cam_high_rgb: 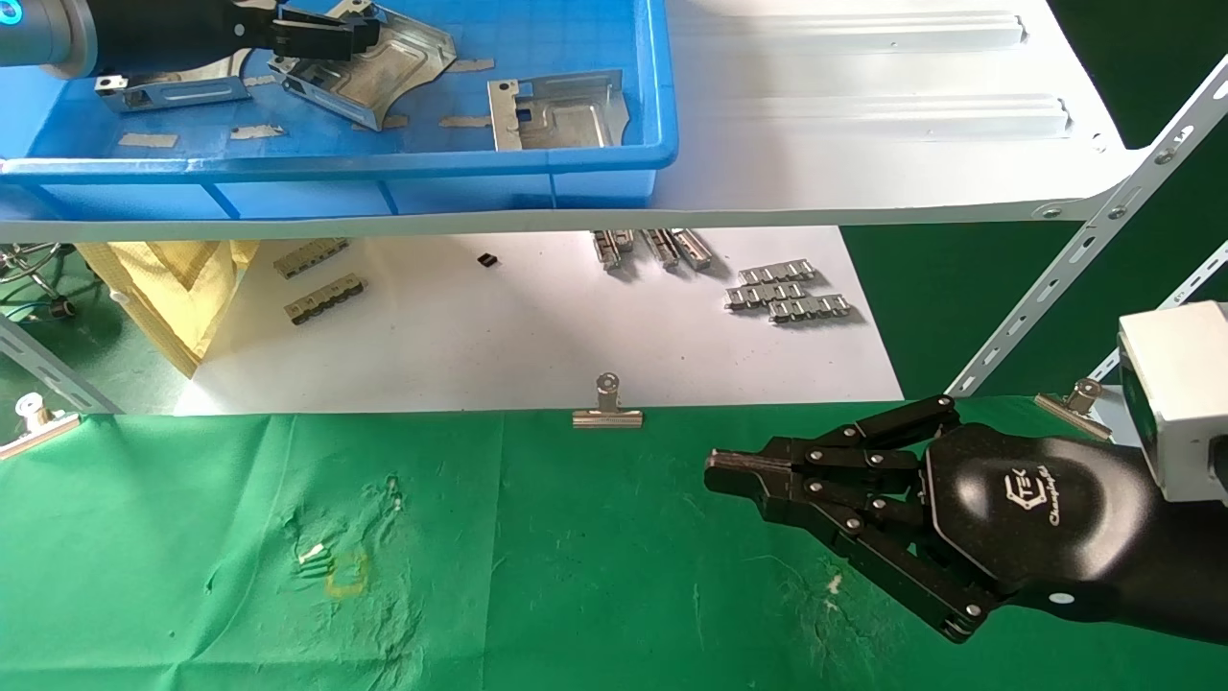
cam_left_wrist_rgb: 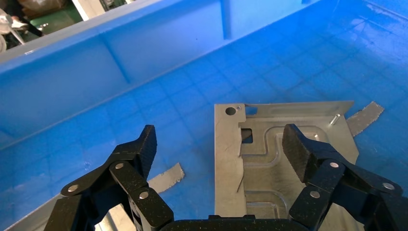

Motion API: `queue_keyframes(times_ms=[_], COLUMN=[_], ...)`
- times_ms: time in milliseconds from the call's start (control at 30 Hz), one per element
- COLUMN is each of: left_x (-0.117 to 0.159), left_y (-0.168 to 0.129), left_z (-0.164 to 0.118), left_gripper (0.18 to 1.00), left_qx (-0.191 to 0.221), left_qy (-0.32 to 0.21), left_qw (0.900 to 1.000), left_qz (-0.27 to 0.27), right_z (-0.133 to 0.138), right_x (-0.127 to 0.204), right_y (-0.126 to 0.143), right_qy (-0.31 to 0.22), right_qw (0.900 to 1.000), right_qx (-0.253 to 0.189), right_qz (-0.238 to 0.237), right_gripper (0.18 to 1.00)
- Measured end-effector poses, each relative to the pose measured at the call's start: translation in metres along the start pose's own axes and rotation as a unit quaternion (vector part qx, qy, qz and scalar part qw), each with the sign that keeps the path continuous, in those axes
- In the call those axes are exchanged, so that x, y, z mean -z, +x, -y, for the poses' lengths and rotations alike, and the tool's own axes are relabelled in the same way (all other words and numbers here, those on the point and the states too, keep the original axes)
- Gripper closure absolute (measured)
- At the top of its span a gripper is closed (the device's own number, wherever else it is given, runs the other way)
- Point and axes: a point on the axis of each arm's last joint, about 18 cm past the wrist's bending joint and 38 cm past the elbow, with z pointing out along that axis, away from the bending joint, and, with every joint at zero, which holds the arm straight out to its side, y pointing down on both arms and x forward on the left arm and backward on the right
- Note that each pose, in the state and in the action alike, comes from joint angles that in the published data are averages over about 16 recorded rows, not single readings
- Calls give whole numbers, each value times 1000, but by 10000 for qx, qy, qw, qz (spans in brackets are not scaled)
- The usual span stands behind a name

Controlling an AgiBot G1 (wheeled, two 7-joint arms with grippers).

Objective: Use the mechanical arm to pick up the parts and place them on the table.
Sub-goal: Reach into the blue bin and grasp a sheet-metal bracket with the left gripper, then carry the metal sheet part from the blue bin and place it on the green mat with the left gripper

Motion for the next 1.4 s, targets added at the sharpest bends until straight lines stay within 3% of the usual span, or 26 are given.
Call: queue_keyframes(times_ms=[433,800,1167,1400], left_x=[2,6,29,59], left_y=[-6,-4,4,9], left_z=[-15,-15,8,29], left_gripper=[357,627,850,905], left_qx=[281,390,293,79], left_qy=[-82,10,289,654], left_qw=[9996,9992,9964,9888], left_qz=[65,-77,-742,-1339], right_z=[0,0,0,0], right_x=[0,0,0,0], right_y=[0,0,0,0], right_qy=[0,0,0,0], right_qw=[10000,10000,10000,10000], right_qx=[0,0,0,0], right_qz=[0,0,0,0], right_gripper=[979,910,713,550])
